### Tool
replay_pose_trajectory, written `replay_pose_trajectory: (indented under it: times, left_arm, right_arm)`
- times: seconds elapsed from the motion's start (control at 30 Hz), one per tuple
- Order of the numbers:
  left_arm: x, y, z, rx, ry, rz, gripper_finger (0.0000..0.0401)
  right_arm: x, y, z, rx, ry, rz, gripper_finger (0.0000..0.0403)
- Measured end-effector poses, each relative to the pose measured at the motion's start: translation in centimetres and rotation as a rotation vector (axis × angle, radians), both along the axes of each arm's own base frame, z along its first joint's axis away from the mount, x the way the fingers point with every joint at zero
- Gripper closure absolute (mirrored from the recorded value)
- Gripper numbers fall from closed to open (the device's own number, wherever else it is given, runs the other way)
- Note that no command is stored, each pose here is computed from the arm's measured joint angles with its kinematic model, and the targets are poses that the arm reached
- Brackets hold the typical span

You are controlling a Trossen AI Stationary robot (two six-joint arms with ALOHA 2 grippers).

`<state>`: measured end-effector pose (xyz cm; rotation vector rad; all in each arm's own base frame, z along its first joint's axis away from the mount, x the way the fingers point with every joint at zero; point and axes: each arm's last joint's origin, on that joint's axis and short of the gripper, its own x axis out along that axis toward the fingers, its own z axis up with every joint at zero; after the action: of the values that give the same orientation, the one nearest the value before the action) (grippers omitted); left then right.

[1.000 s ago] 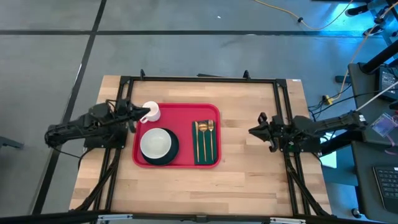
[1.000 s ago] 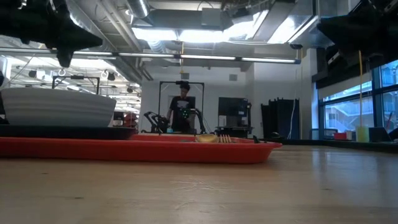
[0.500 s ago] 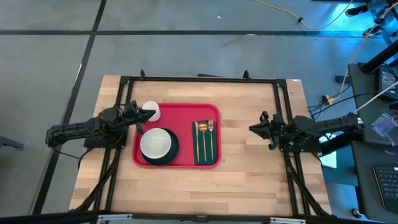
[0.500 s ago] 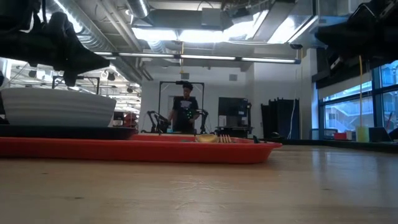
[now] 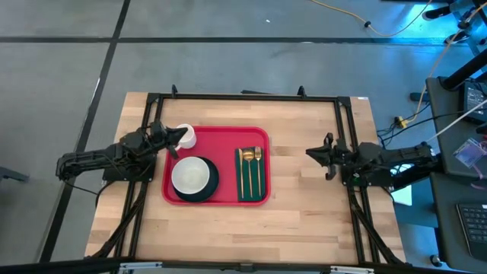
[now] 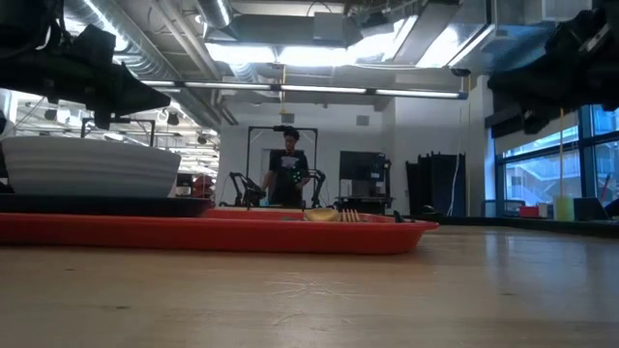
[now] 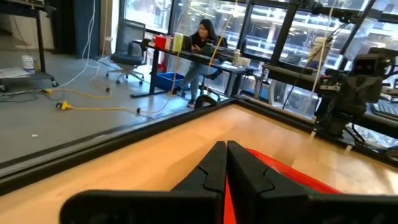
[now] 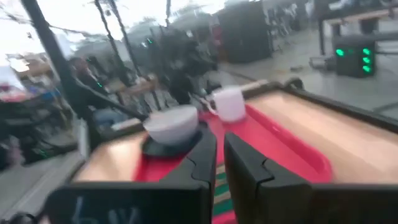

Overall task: Set up tray
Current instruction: Return to Home Position

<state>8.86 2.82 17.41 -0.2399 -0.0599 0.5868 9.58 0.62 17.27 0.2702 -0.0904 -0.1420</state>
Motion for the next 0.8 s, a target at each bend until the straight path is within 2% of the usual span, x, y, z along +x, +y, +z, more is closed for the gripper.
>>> replay_pose_trajectory:
  times: [0.13, 0.33, 0.8]
  left_arm:
    - [0.0, 0.0, 0.0, 0.0, 0.0, -0.002, 0.0395]
    - [0.0, 0.0, -0.01, 0.0, 0.001, -0.001, 0.0395]
    - [0.01, 0.0, -0.01, 0.0, 0.001, -0.002, 0.0395]
  right_arm:
    - [0.16, 0.01, -0.12, 0.0, 0.021, -0.004, 0.0368]
    - [0.19, 0.02, -0.19, 0.08, 0.015, 0.0, 0.0368]
    - [0.19, 0.02, -0.19, 0.076, 0.016, 0.0, 0.0368]
